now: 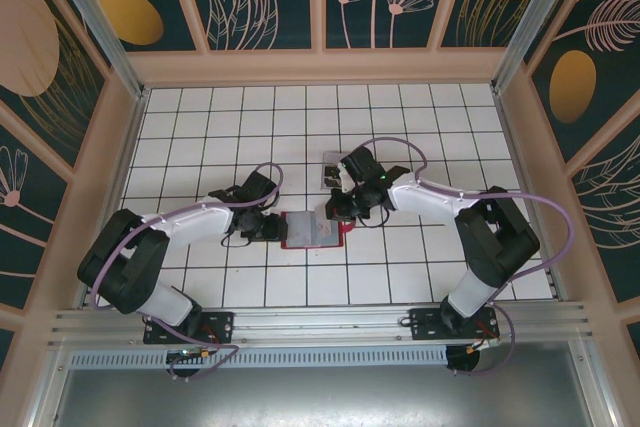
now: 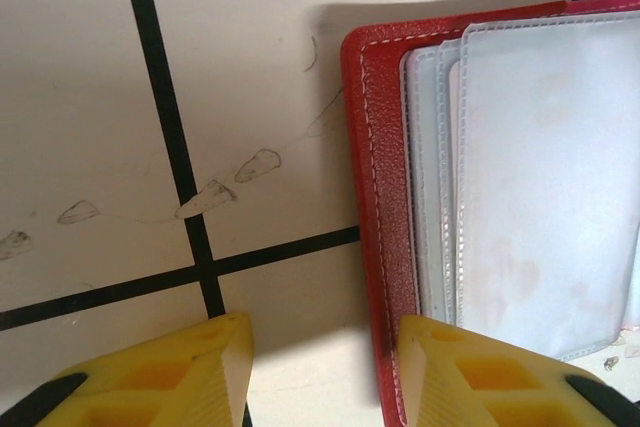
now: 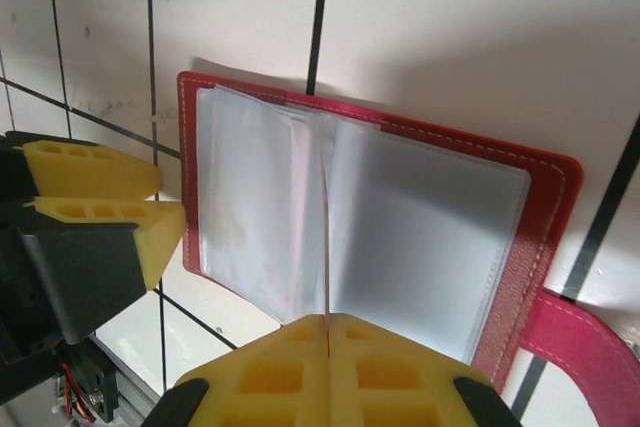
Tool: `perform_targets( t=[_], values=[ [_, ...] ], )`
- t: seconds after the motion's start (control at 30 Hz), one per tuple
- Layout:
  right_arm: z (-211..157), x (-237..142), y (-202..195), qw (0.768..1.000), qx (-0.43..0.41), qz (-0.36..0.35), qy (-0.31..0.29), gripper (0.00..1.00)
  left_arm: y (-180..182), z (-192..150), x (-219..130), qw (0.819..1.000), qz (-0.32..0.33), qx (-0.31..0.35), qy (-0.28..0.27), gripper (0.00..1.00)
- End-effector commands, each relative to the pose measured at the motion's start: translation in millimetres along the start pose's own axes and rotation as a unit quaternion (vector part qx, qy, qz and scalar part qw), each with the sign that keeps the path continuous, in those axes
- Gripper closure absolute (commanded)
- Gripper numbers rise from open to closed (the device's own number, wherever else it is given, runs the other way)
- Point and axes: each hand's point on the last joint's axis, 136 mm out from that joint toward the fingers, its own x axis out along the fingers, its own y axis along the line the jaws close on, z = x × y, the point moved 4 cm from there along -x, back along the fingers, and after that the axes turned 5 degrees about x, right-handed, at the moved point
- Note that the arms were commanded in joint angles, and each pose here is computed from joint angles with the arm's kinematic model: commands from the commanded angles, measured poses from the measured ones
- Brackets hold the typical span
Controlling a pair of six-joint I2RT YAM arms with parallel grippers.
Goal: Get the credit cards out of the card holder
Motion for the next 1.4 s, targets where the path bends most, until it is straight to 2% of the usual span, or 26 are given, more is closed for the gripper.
perform_targets(
  t=[0.0, 0.13, 0.27, 0.43, 0.53, 0.7, 0.83, 1.07, 1.17, 1.37],
  values=[
    [2.5, -14.5, 0.3, 0.999, -0.025, -0.026, -0.007, 0.98, 2.4, 0.3, -8.1, 1.000, 0.016, 0.007, 0.001, 0.56],
    [10.5, -27.5, 5.8, 0.996, -0.070, -0.044, -0.025, 0.98, 1.4, 1.9, -9.6, 1.000, 0.015, 0.009, -0.002, 0.56],
    [19.8, -45.7, 16.5, 0.986, -0.152, -0.054, -0.050, 0.98, 2.9, 1.7, -9.9, 1.000, 0.019, 0.010, -0.003, 0.56],
    [35.6, -72.2, 16.2, 0.955, -0.256, -0.117, -0.094, 0.99, 2.7, 1.4, -9.6, 1.000, 0.018, 0.012, -0.004, 0.56],
    [47.9, -87.6, 14.8, 0.938, -0.294, -0.153, -0.099, 0.99, 2.6, 1.5, -9.2, 1.000, 0.017, 0.014, -0.004, 0.55],
    [52.1, -99.1, 20.5, 0.893, -0.406, -0.172, -0.087, 0.99, 2.8, 1.5, -9.3, 1.000, 0.018, 0.016, -0.003, 0.55],
    [52.4, -103.9, 23.3, 0.843, -0.499, -0.183, -0.078, 1.00, 3.0, 1.5, -8.6, 1.000, 0.018, 0.018, -0.002, 0.55],
    [59.1, -108.9, 12.0, 0.771, -0.587, -0.244, -0.039, 1.00, 2.8, 2.8, -8.5, 0.999, 0.020, 0.025, -0.002, 0.55],
    [62.1, -110.2, 11.5, 0.752, -0.607, -0.254, -0.020, 1.00, 2.9, 2.4, -8.3, 0.999, 0.020, 0.026, -0.001, 0.55],
    [68.9, -115.3, 21.0, 0.730, -0.636, -0.251, 0.003, 1.00, 3.3, 1.8, -8.9, 0.999, 0.020, 0.026, -0.004, 0.55]
  ],
)
